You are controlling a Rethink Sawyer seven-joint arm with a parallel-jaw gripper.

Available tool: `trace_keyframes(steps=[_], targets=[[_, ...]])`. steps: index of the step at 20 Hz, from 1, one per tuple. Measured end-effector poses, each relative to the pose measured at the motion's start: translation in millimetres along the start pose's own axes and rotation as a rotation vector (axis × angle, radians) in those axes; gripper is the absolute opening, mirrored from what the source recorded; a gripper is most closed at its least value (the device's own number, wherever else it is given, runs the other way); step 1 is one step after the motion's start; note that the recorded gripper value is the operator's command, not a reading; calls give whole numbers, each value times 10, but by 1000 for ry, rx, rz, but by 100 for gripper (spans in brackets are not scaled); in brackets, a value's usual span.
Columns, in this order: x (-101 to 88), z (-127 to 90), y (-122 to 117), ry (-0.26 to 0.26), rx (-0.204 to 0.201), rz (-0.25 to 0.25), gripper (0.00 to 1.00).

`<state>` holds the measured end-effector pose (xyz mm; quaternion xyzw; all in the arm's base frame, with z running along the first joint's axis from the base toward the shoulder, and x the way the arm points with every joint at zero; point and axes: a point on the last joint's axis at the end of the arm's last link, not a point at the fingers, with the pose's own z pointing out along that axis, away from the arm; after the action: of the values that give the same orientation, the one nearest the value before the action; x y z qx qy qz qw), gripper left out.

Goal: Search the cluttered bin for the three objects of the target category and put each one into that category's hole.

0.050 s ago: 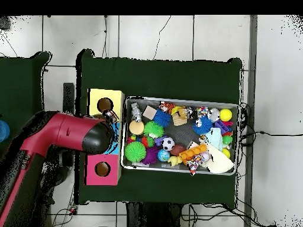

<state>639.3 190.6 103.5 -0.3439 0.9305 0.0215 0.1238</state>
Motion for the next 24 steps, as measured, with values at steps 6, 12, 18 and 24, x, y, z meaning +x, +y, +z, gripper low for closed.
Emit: trace_keyframes(steps=[6,12,18,24], targets=[[6,-9,-8,9,0,-7,0],[25,-78,11,62,-38,-38,0],[-6,-220,0,127,-87,-78,0],[-149,-404,-88,158,-133,-114,0]])
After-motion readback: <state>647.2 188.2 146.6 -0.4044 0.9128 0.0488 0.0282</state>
